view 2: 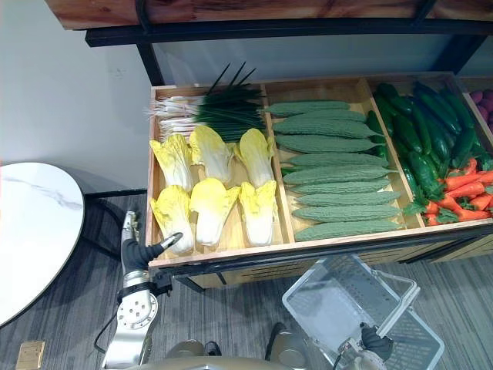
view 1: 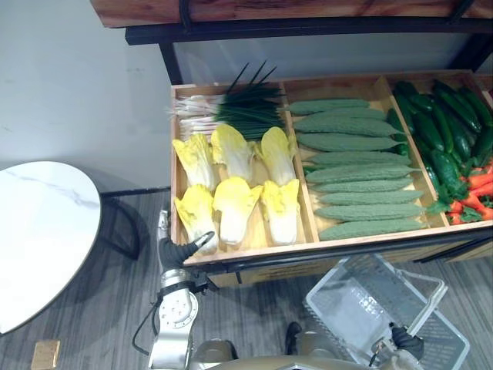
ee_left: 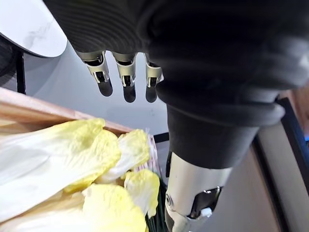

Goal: Pick vegetable in the basket

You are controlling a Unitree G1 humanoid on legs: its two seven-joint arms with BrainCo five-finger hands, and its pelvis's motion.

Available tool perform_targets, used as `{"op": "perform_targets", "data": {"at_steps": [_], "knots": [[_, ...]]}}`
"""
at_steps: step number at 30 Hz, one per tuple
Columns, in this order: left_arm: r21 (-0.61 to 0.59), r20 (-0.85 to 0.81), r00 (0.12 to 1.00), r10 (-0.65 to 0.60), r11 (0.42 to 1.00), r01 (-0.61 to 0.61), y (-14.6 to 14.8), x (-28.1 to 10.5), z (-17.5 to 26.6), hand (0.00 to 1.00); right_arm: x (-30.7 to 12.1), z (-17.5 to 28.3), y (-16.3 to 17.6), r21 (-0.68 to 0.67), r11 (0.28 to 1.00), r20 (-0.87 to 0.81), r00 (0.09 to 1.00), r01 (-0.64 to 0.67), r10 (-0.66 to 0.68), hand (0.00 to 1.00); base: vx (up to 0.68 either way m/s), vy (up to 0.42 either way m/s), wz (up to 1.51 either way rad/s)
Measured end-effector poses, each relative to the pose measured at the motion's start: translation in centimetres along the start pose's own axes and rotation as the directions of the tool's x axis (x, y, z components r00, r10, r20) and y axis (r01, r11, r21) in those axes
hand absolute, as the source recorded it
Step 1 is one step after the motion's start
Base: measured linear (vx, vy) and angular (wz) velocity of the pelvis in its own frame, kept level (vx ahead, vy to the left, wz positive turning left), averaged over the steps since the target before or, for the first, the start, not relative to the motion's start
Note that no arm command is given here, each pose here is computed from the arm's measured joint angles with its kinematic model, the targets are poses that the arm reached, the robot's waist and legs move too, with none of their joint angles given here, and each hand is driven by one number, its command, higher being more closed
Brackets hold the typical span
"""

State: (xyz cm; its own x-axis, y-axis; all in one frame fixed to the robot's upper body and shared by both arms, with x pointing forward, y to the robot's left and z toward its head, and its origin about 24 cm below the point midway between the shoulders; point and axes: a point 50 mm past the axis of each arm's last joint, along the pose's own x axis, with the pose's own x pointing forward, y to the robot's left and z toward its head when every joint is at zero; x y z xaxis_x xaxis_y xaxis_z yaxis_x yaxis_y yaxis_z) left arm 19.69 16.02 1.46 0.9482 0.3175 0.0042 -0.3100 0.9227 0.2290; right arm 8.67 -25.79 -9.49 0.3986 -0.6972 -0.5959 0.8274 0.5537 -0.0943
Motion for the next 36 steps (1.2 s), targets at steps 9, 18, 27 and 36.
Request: {"op": "perform_targets", "data": {"at_steps": [9, 18, 27, 36], "knots": [[0.086, -0.100, 0.994, -0.036, 0.995, 0.045, -0.9, 1.1, -2.1, 0.00, 0.2, 0.0, 1.8, -0.048, 0.996, 0.004, 0.997, -0.071, 0.071, 1.00, -0.04, -0.036, -0.14], [0.272, -0.086, 0.996, -0.001, 0.962, 0.025, -1.5, 3.4, -2.1, 0.00, 0.1, -0.6, 1.6, -0.063, 0.994, -0.020, 0.996, -0.089, 0.088, 1.00, -0.06, -0.007, -0.16], [0.367, 0.084, 0.982, 0.168, 0.911, -0.188, 0.4, 7.5, 1.4, 0.00, 0.2, 0.1, 3.0, -0.029, 0.989, 0.002, 0.990, -0.142, 0.142, 1.00, 0.01, 0.011, -0.08], [0.397, 0.092, 0.975, 0.203, 0.890, -0.223, 1.1, 9.3, 1.5, 1.00, 0.4, 1.2, 4.7, 0.015, 0.982, 0.046, 0.981, -0.190, 0.189, 1.00, -0.03, -0.008, 0.03]]}}
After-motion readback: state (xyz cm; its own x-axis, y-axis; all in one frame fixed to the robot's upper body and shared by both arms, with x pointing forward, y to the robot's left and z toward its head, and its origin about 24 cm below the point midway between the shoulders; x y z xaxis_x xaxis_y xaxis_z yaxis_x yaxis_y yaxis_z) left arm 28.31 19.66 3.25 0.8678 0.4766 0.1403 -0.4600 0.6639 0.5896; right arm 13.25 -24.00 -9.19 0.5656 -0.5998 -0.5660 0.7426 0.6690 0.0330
